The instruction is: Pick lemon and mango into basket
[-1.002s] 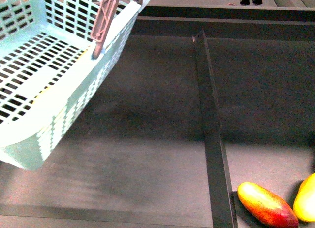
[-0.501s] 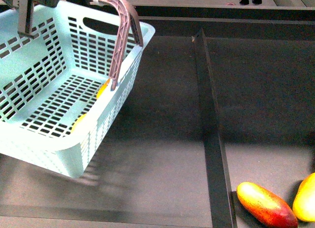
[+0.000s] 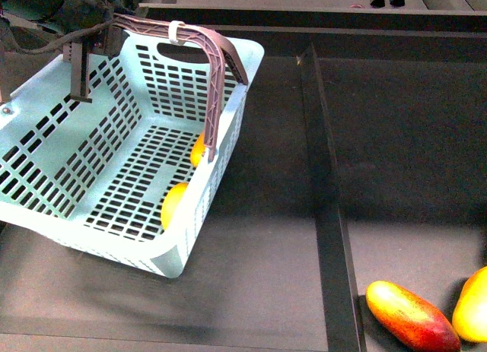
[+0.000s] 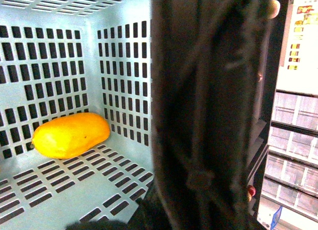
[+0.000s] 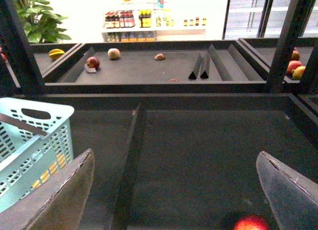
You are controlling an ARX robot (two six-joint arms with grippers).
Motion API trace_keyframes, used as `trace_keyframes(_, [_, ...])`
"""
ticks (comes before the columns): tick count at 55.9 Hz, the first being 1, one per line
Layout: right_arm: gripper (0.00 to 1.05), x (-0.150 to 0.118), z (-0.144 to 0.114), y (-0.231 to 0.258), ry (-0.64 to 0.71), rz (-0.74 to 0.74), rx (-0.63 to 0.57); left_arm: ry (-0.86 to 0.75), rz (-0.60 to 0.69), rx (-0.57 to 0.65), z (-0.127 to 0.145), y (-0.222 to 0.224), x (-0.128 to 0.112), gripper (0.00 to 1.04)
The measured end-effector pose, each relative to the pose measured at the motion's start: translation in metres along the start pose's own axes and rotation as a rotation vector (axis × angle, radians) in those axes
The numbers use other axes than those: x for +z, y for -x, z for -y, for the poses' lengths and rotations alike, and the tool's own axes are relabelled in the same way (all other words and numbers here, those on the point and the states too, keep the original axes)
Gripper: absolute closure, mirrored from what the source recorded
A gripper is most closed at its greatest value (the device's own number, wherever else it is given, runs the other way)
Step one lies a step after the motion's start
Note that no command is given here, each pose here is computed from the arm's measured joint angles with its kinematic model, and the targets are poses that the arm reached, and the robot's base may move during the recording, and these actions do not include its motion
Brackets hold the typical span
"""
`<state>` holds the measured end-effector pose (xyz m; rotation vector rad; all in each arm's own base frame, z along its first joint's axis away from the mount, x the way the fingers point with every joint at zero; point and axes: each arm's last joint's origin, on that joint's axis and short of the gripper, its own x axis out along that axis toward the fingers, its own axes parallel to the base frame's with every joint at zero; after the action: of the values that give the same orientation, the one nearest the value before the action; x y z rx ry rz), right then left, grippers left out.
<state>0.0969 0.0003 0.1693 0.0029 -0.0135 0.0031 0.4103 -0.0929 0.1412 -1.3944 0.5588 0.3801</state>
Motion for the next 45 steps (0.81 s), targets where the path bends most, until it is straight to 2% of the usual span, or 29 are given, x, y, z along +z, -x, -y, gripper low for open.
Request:
trace_keyframes(3, [0.09, 0.000, 0.000, 0.000, 0.000, 0.000, 0.000, 0.004, 0.000, 0.003, 0.000, 0.000, 0.000, 1.01])
trace_keyframes(8, [0.09, 0.000, 0.000, 0.000, 0.000, 0.000, 0.000, 0.014, 0.009, 0.019, -0.003, 0.000, 0.000, 0.87])
trace_keyframes(15, [0.09, 0.000, 0.000, 0.000, 0.000, 0.000, 0.000, 0.032, 0.044, 0.039, -0.011, 0.009, 0.003, 0.59])
trace_keyframes(17, [0.09, 0.000, 0.000, 0.000, 0.000, 0.000, 0.000, 0.036, 0.050, 0.039, -0.011, 0.013, 0.004, 0.53])
trace_keyframes(20, [0.09, 0.000, 0.000, 0.000, 0.000, 0.000, 0.000, 0.047, 0.079, 0.033, -0.009, 0.025, 0.008, 0.39])
trace_keyframes(30, [0.09, 0.000, 0.000, 0.000, 0.000, 0.000, 0.000, 0.049, 0.213, 0.051, -0.009, 0.066, 0.019, 0.09])
trace_keyframes(32, [0.09, 0.000, 0.000, 0.000, 0.000, 0.000, 0.000, 0.038, 0.241, 0.058, -0.010, 0.073, 0.021, 0.05])
trace_keyframes(39, [0.09, 0.000, 0.000, 0.000, 0.000, 0.000, 0.000, 0.008, 0.298, 0.072, -0.008, 0.106, 0.021, 0.07])
trace_keyframes(45, [0.09, 0.000, 0.000, 0.000, 0.000, 0.000, 0.000, 0.002, 0.349, 0.006, 0.005, 0.131, 0.014, 0.07])
